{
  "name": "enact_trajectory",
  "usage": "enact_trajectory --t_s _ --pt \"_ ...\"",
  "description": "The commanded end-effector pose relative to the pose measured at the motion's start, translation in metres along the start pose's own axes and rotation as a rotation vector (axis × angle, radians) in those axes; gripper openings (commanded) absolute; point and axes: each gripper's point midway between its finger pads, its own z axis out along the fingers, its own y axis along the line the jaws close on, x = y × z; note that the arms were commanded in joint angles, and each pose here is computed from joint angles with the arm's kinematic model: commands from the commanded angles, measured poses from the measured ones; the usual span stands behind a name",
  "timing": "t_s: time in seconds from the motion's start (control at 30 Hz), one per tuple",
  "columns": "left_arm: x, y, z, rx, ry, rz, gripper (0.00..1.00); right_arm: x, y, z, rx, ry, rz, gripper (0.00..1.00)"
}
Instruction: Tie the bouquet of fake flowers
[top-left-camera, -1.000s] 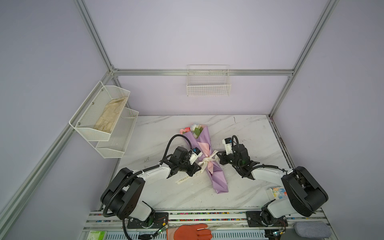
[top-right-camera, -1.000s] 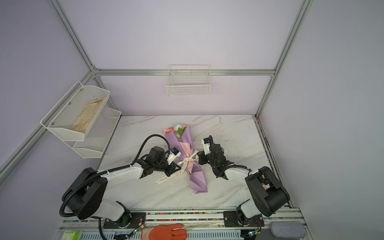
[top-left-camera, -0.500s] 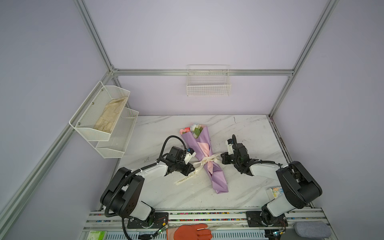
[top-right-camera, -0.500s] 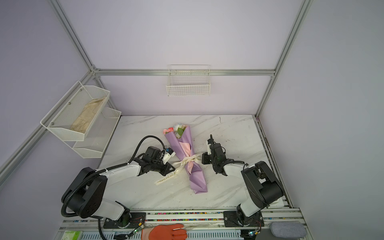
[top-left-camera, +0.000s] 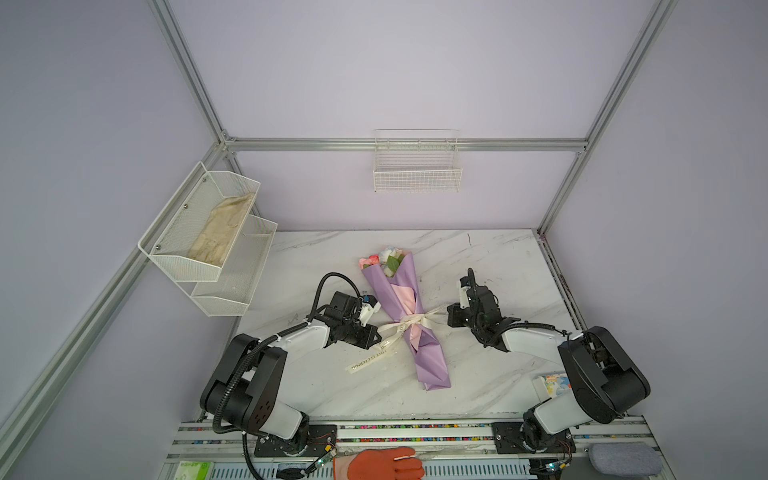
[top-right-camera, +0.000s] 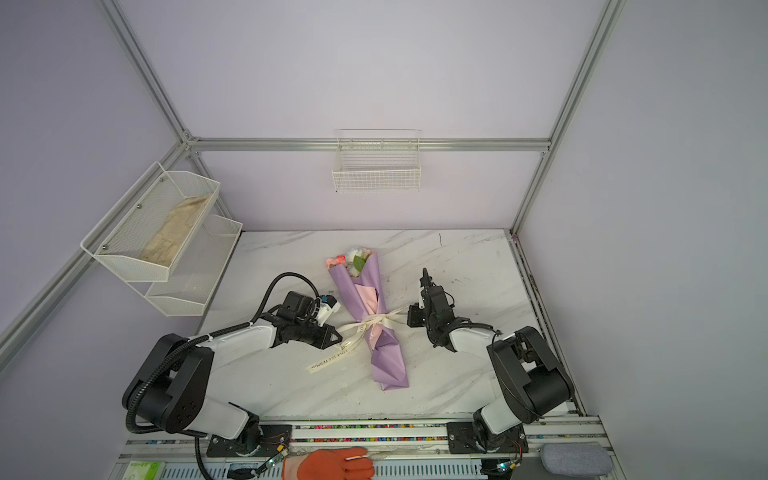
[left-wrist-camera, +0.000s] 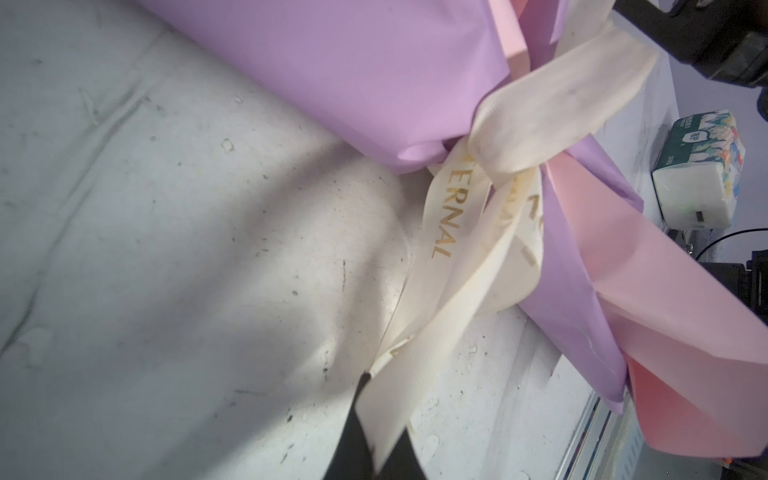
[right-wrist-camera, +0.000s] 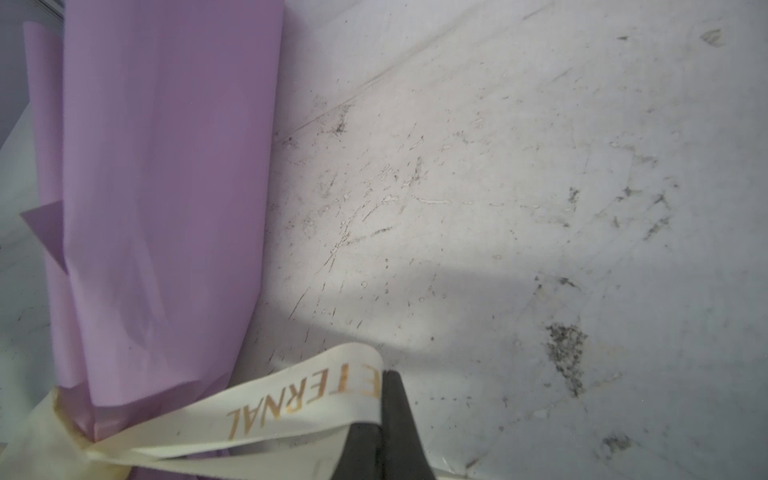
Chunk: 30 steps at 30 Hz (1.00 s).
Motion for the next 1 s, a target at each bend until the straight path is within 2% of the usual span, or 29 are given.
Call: enact_trajectory --t_s 0.0,0.07,0.17,0.27,0.43,0.6,0.67,0.7,0.8,0.9,0.97 --pt "-0.009 -0.007 -0.002 0.040 -0.008 -0.032 0.00 -0.004 -0.001 -0.010 -0.004 -0.018 -0.009 0.00" --pt "-0.010 -0.006 -0.002 0.037 -0.011 -0.061 0.00 -0.003 -0.001 -0.014 -0.002 -0.017 0.006 0.00" --pt "-0.010 -0.002 -0.003 0.008 -0.016 -0.062 0.00 0.001 -0.024 -0.020 0.104 -0.006 0.099 0.00" --pt "-0.011 -0.002 -0.003 0.007 -0.017 -0.064 0.00 0.002 -0.027 -0.023 0.084 0.000 0.182 0.00" --pt "-0.012 -0.001 -0.002 0.007 -0.011 -0.065 0.00 0.004 -0.016 -0.022 0.004 -0.007 0.181 0.00" --pt "-0.014 0.001 -0.004 -0.016 -0.014 -0.045 0.00 0.004 -0.018 -0.026 0.022 -0.007 0.157 0.00" --pt "-0.018 -0.004 -0.005 0.008 -0.019 -0.040 0.00 0.003 0.000 -0.032 -0.070 0.015 0.149 0.08" --pt "-0.020 -0.006 -0.006 0.016 -0.022 -0.002 0.00 0.008 0.007 -0.032 -0.109 0.055 0.139 0.12" --pt "-0.028 -0.010 -0.010 0.023 -0.037 0.025 0.00 0.019 -0.003 -0.037 -0.024 0.149 0.181 0.25" --pt "-0.034 -0.013 -0.012 0.030 -0.049 0.049 0.00 0.016 -0.001 -0.047 -0.019 0.158 0.182 0.37" --pt "-0.037 -0.015 -0.012 0.038 -0.046 0.056 0.00 0.007 0.006 -0.051 -0.030 0.168 0.235 0.39"
